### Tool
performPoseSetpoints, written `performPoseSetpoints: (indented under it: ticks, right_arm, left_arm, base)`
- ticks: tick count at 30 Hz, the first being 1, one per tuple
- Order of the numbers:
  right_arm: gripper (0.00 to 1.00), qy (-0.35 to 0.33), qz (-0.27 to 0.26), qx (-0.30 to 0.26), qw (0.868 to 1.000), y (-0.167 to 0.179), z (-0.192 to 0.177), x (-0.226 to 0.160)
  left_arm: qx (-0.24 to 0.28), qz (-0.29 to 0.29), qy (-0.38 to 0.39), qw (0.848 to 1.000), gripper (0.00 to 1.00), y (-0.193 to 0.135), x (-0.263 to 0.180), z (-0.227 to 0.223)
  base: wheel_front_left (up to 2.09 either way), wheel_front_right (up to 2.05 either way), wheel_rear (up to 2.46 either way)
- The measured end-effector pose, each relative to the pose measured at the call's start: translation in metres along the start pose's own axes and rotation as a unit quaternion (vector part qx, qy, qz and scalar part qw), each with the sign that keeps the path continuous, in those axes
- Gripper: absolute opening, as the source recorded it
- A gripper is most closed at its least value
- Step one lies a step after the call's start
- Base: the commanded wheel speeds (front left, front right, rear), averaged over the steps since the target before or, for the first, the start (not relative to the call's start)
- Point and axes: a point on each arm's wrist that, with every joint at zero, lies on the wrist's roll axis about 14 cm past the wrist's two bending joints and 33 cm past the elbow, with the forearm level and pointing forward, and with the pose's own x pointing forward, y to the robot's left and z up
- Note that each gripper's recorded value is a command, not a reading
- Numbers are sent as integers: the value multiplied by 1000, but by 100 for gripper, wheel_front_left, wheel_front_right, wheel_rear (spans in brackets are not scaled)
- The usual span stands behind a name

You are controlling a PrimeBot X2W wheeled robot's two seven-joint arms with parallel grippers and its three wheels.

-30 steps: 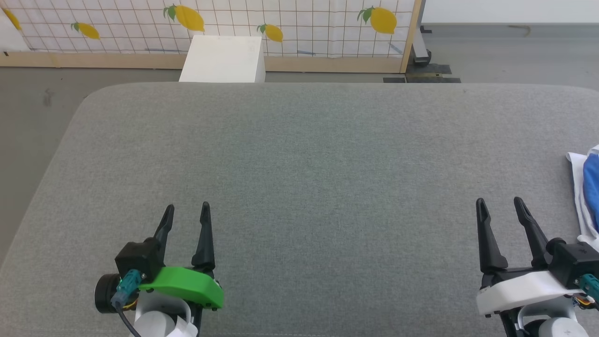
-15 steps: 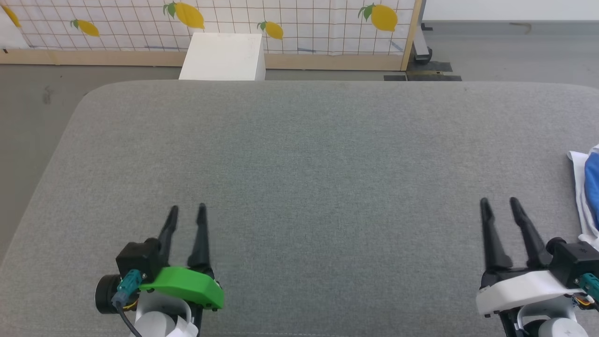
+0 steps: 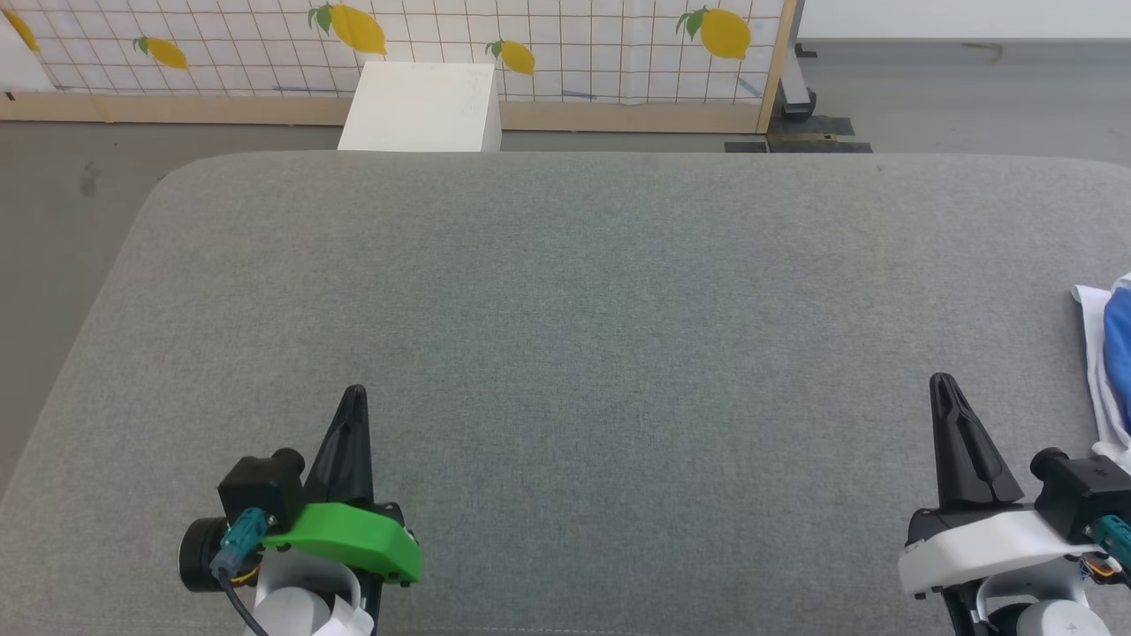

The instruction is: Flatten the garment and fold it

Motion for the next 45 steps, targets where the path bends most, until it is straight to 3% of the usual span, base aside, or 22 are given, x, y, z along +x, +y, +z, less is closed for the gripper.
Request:
performPoseSetpoints:
  ticks: [45]
  right_arm:
    - [0, 30, 19, -24, 999, 11, -7, 0]
  left_arm:
    - [40, 4, 17, 999, 0, 2, -2, 7]
  base:
    - [0, 0, 0]
